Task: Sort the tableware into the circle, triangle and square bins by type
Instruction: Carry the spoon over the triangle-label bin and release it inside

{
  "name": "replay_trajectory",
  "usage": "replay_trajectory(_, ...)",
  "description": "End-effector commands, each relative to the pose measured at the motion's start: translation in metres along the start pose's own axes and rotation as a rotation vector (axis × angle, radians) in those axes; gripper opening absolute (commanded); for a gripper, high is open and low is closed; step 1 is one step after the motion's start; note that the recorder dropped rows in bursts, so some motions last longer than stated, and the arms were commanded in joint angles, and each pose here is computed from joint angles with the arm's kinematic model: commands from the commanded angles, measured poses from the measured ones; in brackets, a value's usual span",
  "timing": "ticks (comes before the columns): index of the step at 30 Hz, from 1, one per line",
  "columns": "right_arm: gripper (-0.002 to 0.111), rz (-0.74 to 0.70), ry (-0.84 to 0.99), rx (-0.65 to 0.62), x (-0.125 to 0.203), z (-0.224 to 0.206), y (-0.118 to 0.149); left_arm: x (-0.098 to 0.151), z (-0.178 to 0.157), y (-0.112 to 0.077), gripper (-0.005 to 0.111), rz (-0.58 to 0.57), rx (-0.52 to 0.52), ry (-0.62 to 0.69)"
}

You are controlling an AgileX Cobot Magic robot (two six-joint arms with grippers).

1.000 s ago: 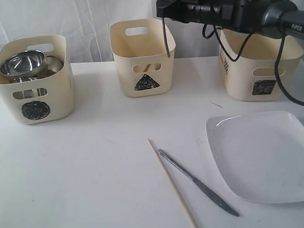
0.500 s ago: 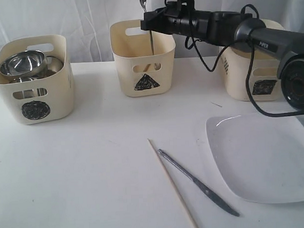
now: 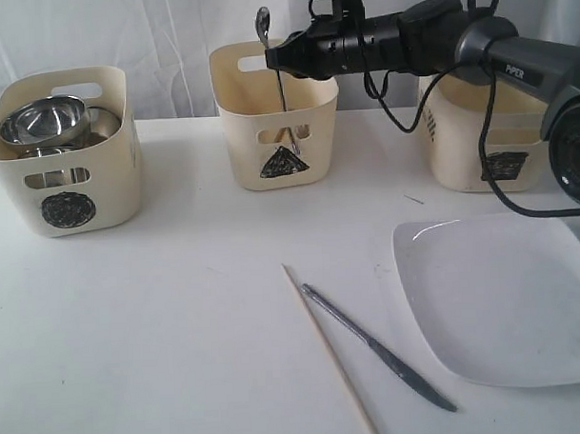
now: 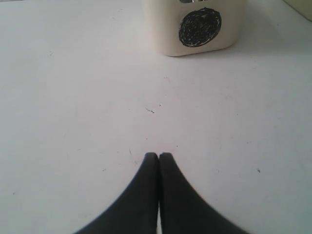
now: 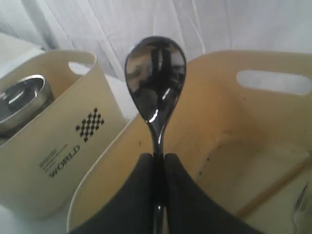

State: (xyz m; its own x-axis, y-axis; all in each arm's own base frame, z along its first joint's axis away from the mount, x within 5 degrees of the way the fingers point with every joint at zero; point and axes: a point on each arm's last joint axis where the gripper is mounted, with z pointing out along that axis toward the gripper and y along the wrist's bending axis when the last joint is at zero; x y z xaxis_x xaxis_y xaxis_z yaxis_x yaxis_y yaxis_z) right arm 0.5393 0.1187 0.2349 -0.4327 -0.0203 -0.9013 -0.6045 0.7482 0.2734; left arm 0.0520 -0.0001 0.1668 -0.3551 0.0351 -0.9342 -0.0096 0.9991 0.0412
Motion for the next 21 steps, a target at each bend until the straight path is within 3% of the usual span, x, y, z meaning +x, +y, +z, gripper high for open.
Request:
replay_trajectory(1, 0.0, 0.007, 0.057, -0.067, -0.002, -0.005, 0.01, 0.0, 0.0, 0.0, 0.001, -0.001, 0.001, -0.002)
replay_trajectory(21, 0.0, 0.091, -0.171, 0.261, -0.019, -0.007, -0.022, 0.0, 0.0, 0.0, 0.001, -0.001, 0.001, -0.002)
